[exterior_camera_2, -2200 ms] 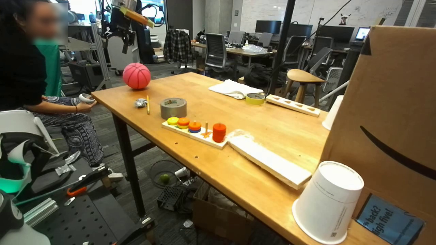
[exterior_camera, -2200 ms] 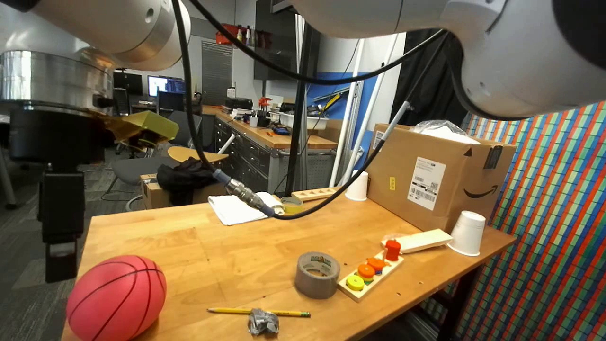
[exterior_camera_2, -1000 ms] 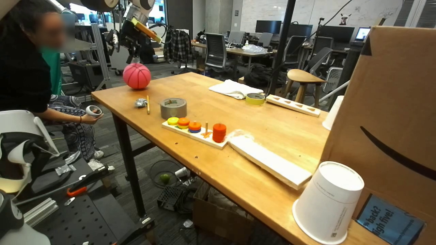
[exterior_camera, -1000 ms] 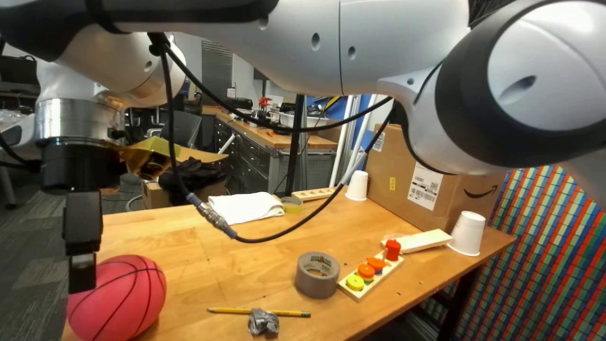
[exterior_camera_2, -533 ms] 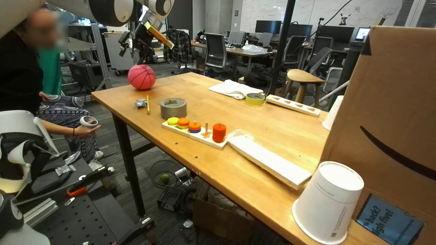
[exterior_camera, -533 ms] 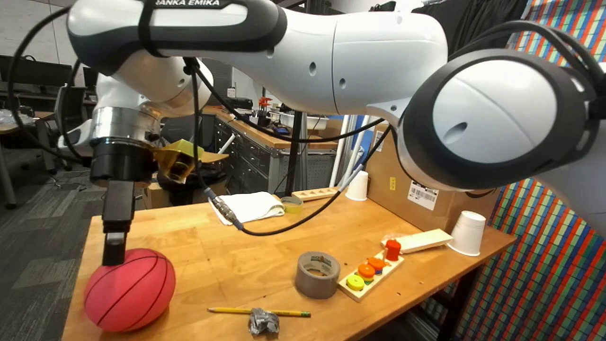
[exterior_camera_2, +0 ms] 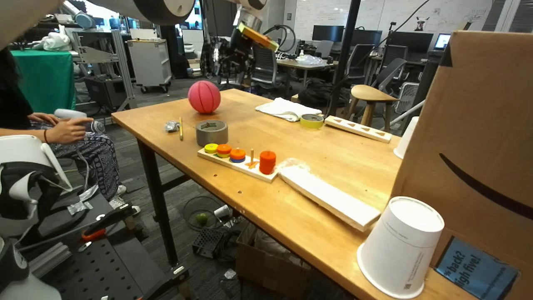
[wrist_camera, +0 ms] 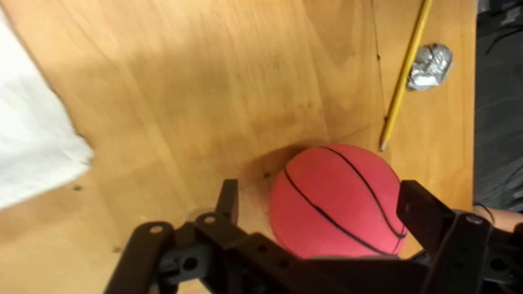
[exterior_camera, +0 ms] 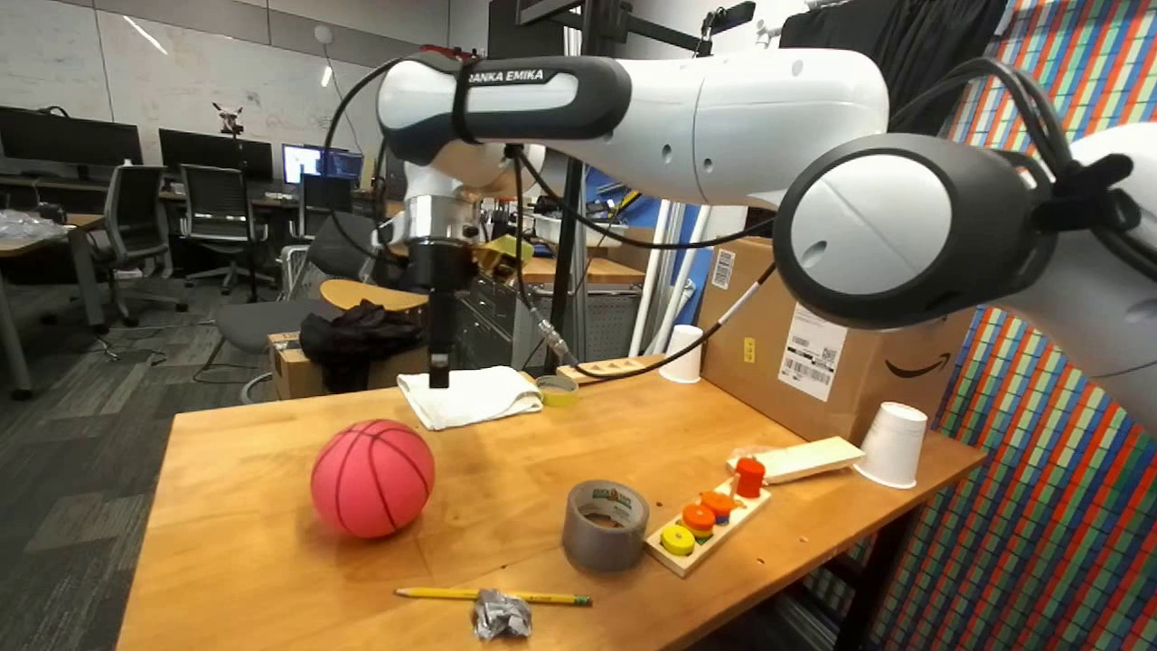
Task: Roll the basketball on the table
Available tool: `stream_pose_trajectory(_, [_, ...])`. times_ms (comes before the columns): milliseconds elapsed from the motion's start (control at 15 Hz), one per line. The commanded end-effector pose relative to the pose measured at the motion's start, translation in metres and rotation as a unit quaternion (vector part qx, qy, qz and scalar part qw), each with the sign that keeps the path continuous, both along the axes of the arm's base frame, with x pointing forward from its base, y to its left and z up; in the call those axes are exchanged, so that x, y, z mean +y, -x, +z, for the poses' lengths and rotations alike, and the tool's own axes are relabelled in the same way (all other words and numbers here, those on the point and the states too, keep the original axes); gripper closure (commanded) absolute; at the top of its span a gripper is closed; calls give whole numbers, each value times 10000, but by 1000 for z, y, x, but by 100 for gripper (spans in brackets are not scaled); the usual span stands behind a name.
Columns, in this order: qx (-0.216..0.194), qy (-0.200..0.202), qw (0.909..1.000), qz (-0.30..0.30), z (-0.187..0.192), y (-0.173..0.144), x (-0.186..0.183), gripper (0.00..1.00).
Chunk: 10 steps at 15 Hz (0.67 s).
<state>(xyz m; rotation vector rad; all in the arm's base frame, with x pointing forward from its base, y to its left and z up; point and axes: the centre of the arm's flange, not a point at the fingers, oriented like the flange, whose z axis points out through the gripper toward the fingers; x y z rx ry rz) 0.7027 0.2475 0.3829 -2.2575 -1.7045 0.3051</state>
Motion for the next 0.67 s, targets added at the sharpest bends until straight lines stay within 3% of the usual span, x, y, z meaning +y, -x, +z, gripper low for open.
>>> stream_pose_trajectory(0, [-817, 212, 9948, -564, 67, -14, -75, 0])
stream_pose_trajectory(200, [-1510, 11, 9861, -692, 126, 6, -99, 0])
stream_pose_trajectory(400, [-1574, -332, 9852, -595, 152, 34, -84, 0])
stream_pose_trajectory(600, [-1419, -585, 9875, -370, 152, 55, -55, 0])
